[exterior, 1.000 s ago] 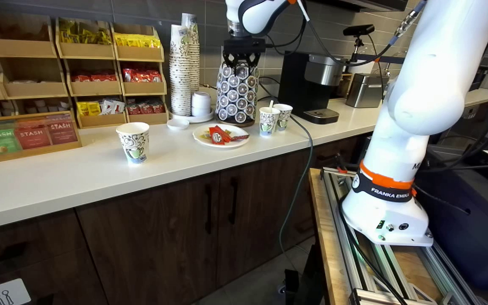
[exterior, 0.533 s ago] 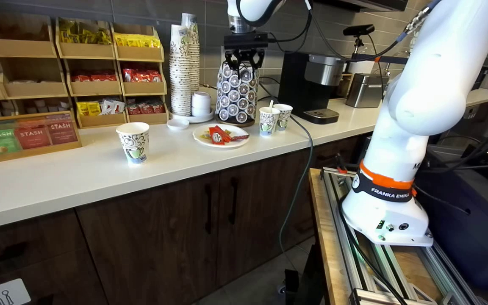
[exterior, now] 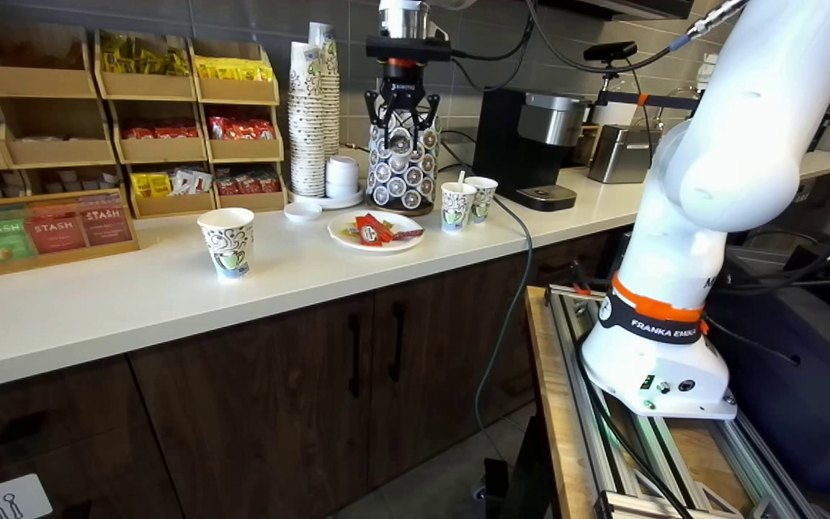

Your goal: Pick up one coffee pod from the coffee pod rack and put it on the kitchen counter

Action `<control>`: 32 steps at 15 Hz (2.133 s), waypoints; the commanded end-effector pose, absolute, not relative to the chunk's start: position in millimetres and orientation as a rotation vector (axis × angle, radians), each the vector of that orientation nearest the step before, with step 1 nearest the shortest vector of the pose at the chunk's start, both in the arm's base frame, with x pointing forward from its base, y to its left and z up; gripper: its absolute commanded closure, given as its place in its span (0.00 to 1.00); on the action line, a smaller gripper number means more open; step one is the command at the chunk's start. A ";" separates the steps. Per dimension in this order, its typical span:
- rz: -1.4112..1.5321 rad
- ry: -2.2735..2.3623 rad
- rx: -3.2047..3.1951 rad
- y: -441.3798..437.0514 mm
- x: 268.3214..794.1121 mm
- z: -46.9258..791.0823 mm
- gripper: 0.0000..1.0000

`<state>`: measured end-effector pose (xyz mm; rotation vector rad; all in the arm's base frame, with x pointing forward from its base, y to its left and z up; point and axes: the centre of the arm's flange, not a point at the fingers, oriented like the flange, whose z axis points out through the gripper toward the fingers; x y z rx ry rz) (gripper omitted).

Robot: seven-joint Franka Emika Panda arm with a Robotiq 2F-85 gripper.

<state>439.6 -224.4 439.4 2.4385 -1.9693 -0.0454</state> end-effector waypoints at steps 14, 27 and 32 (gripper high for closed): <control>-0.604 -2.645 2.665 -214.9 566.2 297.0 0.71; -0.663 -2.672 2.528 -236.1 575.3 230.0 0.20; -0.508 -2.486 2.629 -228.5 565.9 269.9 0.00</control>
